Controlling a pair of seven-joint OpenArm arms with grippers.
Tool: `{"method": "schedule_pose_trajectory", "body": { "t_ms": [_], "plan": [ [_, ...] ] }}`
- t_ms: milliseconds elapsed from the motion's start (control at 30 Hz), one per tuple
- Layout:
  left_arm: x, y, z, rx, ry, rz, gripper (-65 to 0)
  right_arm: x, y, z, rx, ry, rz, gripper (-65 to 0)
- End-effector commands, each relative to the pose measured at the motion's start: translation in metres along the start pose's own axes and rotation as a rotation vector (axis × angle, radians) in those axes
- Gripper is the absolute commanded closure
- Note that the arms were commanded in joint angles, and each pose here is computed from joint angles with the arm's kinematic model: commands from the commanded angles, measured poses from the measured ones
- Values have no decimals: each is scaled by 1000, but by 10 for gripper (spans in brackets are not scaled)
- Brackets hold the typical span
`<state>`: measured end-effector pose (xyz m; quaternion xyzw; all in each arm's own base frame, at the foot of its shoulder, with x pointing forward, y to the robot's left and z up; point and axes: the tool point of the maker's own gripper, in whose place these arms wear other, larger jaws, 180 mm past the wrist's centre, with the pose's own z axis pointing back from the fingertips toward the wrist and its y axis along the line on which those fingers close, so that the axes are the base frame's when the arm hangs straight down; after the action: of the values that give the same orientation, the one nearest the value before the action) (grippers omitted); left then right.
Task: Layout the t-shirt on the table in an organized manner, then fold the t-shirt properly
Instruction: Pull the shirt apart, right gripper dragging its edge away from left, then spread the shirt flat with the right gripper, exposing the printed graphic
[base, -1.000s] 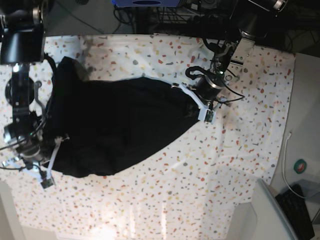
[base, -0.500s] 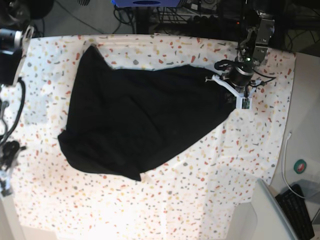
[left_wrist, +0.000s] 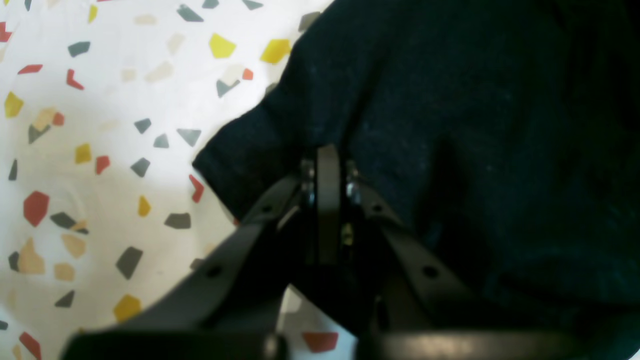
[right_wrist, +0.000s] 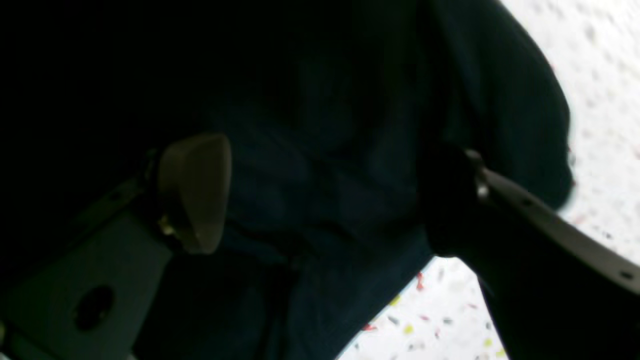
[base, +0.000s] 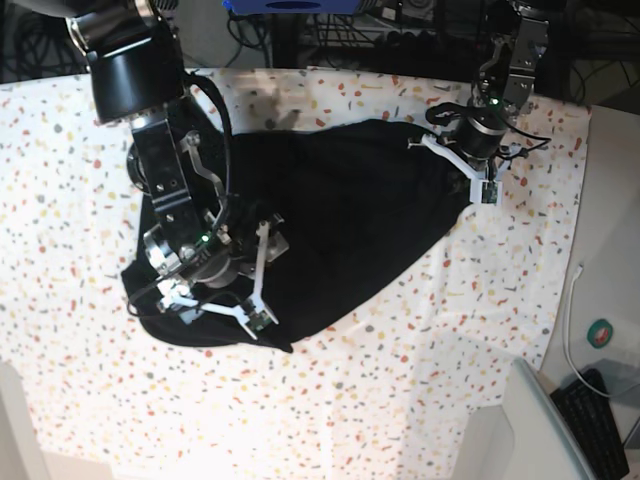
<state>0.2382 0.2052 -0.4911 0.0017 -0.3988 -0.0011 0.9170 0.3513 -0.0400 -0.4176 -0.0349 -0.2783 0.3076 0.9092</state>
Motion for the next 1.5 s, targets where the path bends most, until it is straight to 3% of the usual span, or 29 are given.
{"method": "schedule_pose_trajectory", "body": {
  "t_ms": [0, 167, 200, 267, 333, 367, 467, 567, 733, 867, 1133, 1367, 1467],
  "plan": [
    [-13, 0, 2, -3, 56, -8, 0, 22, -11, 2, -25, -46, -6, -512],
    [-14, -1, 2, -6, 56, -9, 0, 48, -6, -24, 17, -82, -8, -500],
    [-14, 0, 2, -2, 55, -7, 0, 48, -7, -30, 23, -77, -5, -465],
    [-13, 1, 3, -1, 55, -6, 0, 45, -9, -35, 29, -59, 2, -318],
    [-13, 1, 3, 0, 55, -8, 0, 41, -9, -32, 26, -45, 6, -81],
    [-13, 1, 3, 0, 55, -8, 0, 38, -10, -27, 20, -38, 4, 0],
    [-14, 1, 3, 0, 56, -8, 0, 14, -34, 8, -55, -22, -3, 0],
    [-13, 3, 2, 3, 54, -10, 0, -19, -52, 47, -128, -5, 62, 0],
    [-10, 5, 2, 5, 51, -12, 0, -78, -95, 92, -242, 93, 115, 0],
    [0, 8, -3, 10, 33, -17, 0, -127, -157, 114, -340, 209, 121, 0],
    [11, 18, -15, 30, 25, -20, 0, -177, -253, 103, -391, 294, -4, 0],
    [37, 21, -22, 35, -18, -6, 0, -170, -241, 87, -349, 287, -19, 0],
    [46, 45, -13, 78, 52, 74, 0, -169, -236, 83, -339, 282, -27, 0]
  ]
}}
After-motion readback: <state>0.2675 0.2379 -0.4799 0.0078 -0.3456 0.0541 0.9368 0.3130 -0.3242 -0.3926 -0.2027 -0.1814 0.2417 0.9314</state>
